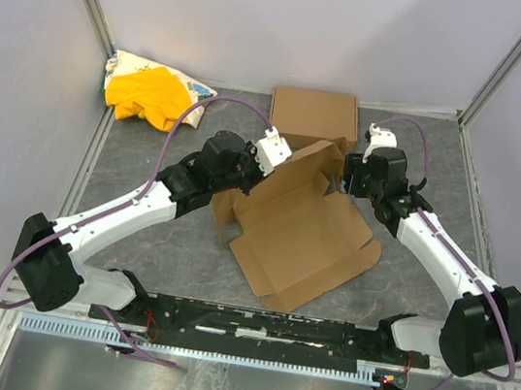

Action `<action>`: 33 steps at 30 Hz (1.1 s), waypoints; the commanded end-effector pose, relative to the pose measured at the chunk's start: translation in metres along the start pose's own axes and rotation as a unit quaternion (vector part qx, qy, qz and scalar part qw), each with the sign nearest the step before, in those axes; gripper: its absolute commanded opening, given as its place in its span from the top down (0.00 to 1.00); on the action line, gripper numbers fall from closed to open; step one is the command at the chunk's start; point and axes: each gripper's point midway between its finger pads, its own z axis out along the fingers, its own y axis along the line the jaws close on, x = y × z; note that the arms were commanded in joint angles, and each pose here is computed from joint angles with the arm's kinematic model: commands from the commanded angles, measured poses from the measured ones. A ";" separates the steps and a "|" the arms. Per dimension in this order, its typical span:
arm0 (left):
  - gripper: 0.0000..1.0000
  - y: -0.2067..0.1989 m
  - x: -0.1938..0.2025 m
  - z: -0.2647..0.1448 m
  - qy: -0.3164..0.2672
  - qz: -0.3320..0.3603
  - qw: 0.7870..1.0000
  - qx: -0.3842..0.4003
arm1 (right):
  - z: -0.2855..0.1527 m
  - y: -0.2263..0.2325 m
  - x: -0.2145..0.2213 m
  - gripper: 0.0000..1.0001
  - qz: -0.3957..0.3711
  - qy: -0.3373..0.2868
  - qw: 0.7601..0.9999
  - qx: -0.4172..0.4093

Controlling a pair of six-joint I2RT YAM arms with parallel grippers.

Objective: Fold the paper box

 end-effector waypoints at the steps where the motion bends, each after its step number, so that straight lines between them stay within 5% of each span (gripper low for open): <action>1: 0.97 0.003 -0.005 -0.001 0.000 0.001 1.000 -0.003 | 0.014 0.007 -0.022 0.30 0.043 -0.044 0.998 -0.034; 11: 0.97 0.002 -0.006 -0.002 -0.002 0.001 1.000 0.000 | 0.056 0.009 -0.021 0.36 0.059 -0.051 0.996 -0.039; 25: 0.97 0.005 -0.002 0.001 0.008 0.000 1.000 -0.007 | 0.050 -0.010 -0.031 0.74 0.045 -0.084 0.995 0.004; 33: 0.97 0.005 0.000 0.002 0.011 0.000 1.000 -0.008 | 0.058 0.009 -0.032 0.60 0.045 -0.077 0.995 -0.048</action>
